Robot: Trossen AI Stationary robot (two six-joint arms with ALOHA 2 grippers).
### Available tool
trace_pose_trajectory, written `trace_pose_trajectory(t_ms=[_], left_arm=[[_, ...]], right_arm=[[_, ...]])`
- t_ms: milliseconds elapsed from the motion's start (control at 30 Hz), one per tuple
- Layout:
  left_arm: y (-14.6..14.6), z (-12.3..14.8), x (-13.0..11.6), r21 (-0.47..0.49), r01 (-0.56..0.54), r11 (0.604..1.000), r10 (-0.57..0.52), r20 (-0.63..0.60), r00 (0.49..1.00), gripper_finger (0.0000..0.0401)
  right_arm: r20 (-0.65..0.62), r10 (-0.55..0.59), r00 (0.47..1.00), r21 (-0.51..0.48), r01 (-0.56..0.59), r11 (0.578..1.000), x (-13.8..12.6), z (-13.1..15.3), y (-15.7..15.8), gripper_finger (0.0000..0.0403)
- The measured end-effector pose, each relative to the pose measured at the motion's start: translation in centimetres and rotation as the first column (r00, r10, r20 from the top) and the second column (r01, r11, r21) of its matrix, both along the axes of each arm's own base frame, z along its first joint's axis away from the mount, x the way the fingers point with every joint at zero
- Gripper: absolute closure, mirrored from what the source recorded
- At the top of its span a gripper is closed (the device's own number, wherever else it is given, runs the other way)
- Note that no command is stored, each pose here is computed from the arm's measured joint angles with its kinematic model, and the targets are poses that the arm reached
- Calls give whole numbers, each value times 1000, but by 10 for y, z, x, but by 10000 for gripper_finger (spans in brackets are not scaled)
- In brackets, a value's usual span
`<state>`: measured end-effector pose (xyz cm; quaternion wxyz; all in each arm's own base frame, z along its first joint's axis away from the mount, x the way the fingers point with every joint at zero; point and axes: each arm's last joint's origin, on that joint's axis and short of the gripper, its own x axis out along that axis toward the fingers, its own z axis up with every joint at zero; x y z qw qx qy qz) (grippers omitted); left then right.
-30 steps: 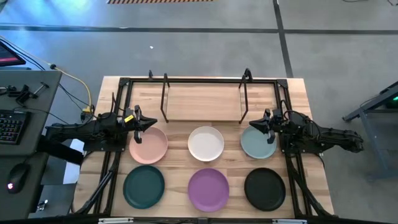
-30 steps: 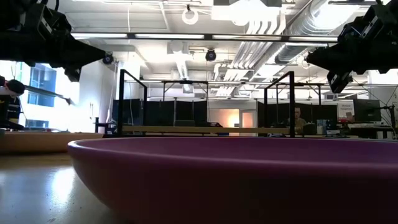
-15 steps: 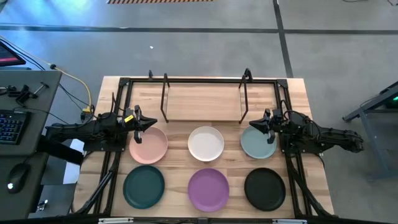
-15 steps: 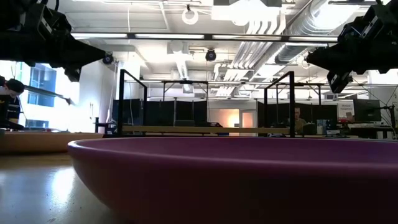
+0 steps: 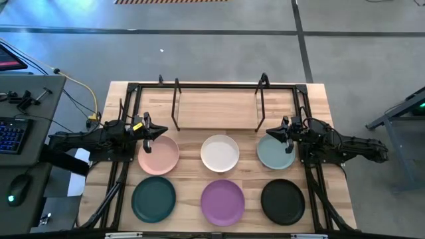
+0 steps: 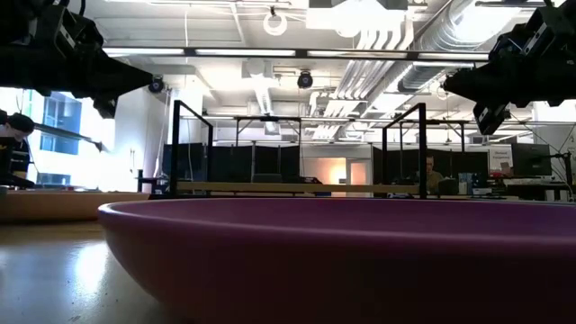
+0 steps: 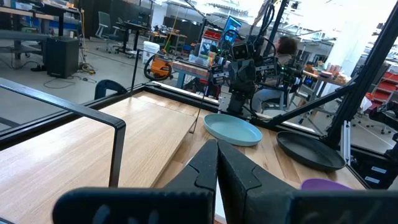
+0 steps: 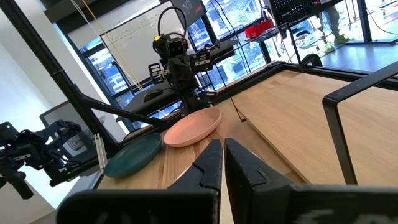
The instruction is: Place and stack plates onto a shelf
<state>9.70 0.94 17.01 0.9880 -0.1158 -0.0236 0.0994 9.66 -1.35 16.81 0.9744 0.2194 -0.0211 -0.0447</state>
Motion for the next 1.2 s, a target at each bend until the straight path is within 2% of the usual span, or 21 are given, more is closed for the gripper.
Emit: trace_pose_trajectory(t_ms=[100,200,233,333,467,533,567,633,700,833,933,1000,1067,1133,1200], left_arm=[[0,0,0,0,-1,1000,1,0,1000,401],[0,0,0,0,-1,1000,1,0,1000,401],[0,0,0,0,0,1000,0,0,1000,401],[0,0,0,0,0,1000,0,0,1000,401],[0,0,0,0,-1,1000,1,0,1000,401],[0,0,0,0,0,1000,0,0,1000,401],[0,0,0,0,-1,1000,1,0,1000,401],[0,0,0,0,-1,1000,1,0,1000,401],[0,0,0,0,0,1000,0,0,1000,401],[0,0,0,0,-1,1000,1,0,1000,401],[0,0,0,0,-1,1000,1,0,1000,401],[0,0,0,0,-1,1000,1,0,1000,401],[0,0,0,0,-1,1000,1,0,1000,401],[0,0,0,0,-1,1000,1,0,1000,401],[0,0,0,0,0,1000,0,0,1000,401]], right_arm=[[7,-14,1000,10,14,1000,0,1,0,402],[100,-59,993,195,39,980,-1,8,-2,402],[150,-94,984,276,49,960,-1,12,-3,402],[290,-210,934,510,35,860,-5,23,-6,402],[312,-375,873,625,108,773,-7,25,-10,402],[340,-408,847,682,76,727,-8,27,-11,402],[373,-397,839,680,44,732,-9,30,-10,402],[473,-307,826,608,-54,792,-12,40,-7,402],[537,-242,808,541,-111,833,-16,51,-5,402],[602,-223,767,459,-104,882,-24,77,-3,402],[604,-197,772,409,-87,909,-24,100,-2,402],[591,-146,793,361,-98,927,-20,119,0,402],[519,-81,851,331,-113,937,-10,133,2,402],[378,-19,926,334,-117,935,4,143,4,402],[184,42,982,354,-106,929,18,149,6,402]])
